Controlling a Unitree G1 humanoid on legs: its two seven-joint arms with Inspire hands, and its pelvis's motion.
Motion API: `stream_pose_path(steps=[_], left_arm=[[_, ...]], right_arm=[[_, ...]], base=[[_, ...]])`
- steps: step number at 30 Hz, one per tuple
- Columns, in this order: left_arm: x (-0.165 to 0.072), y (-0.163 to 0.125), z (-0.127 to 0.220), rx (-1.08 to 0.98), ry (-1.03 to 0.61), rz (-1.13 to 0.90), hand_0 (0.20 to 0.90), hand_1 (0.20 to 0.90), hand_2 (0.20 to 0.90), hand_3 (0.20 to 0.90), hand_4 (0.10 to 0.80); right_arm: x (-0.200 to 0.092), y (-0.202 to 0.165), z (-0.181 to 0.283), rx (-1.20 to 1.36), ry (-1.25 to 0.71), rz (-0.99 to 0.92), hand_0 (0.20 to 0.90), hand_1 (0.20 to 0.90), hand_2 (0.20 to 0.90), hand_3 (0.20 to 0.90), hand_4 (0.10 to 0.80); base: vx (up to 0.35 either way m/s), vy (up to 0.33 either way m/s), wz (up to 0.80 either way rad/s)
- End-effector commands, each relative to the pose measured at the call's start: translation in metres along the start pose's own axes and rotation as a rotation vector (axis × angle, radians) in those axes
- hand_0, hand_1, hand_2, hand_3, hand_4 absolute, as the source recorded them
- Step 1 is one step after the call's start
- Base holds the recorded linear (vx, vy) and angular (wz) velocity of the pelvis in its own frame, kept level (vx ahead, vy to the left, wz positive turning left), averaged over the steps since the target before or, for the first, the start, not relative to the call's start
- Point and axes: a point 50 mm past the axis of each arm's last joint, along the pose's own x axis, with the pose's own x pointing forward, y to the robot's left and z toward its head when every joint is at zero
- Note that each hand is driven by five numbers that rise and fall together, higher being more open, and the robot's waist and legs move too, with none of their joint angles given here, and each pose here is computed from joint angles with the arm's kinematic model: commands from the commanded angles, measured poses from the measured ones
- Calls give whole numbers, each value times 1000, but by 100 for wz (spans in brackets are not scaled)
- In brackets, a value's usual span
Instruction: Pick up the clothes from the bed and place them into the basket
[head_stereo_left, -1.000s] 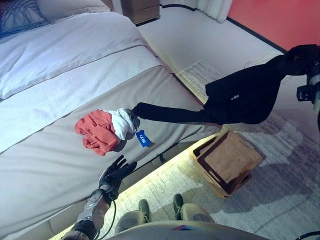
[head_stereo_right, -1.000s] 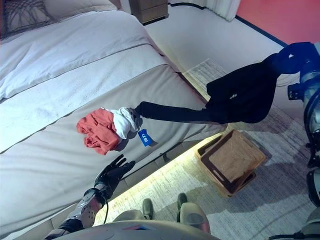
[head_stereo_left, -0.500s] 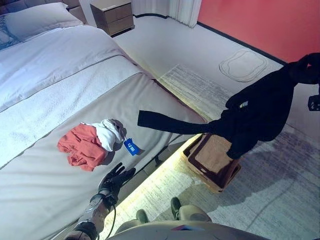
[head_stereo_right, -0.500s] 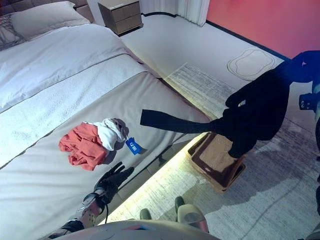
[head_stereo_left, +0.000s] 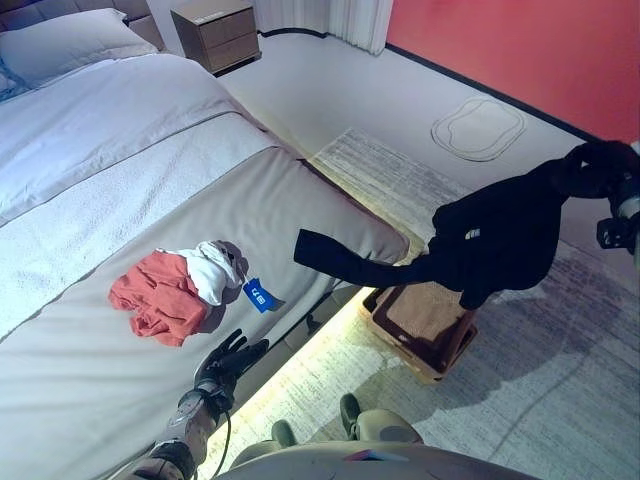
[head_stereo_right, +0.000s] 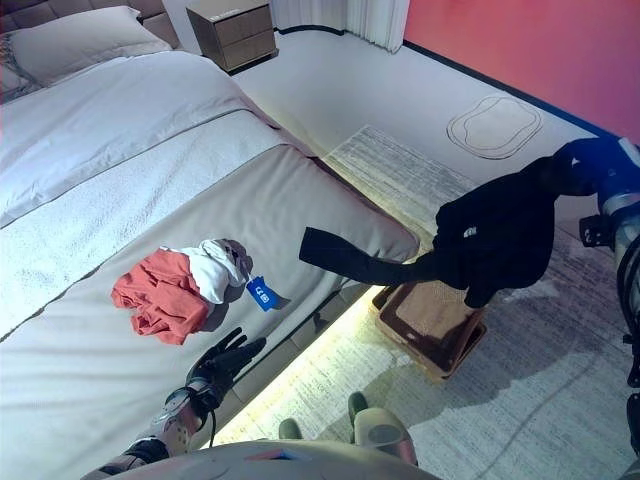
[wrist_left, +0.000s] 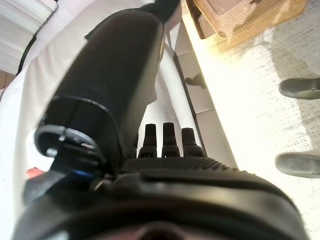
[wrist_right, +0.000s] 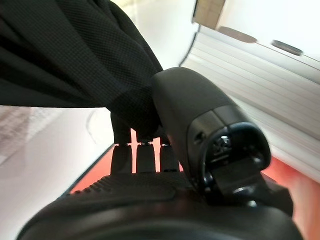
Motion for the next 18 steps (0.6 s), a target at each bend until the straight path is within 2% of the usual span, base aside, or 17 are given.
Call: stream_pose_path(steps=[1,8,12,18], left_arm=[[8,-7,26,13,-109,-15,900,900,900,900,800],[8,-9,29,-15,-127,-13,900,900,900,900,800],[8,-5,29,-14,-123,-7,900,900,900,900,800],[8,-3,27,-3,-109,-11,900,900,900,900,800]], right_arm=[[5,-4,23,46,-116,-72,300,300,300,200,100],[0,20,-55,59,184,-131,300,300,300,200,100],[-11,21,-91,75,320,-195,300,300,300,200,100],[-23,21,-121,81,450,-237,300,300,300,200,100]], base=[[-37,2,-1],[-5,1,0],[0,0,0],[2,-1,1]])
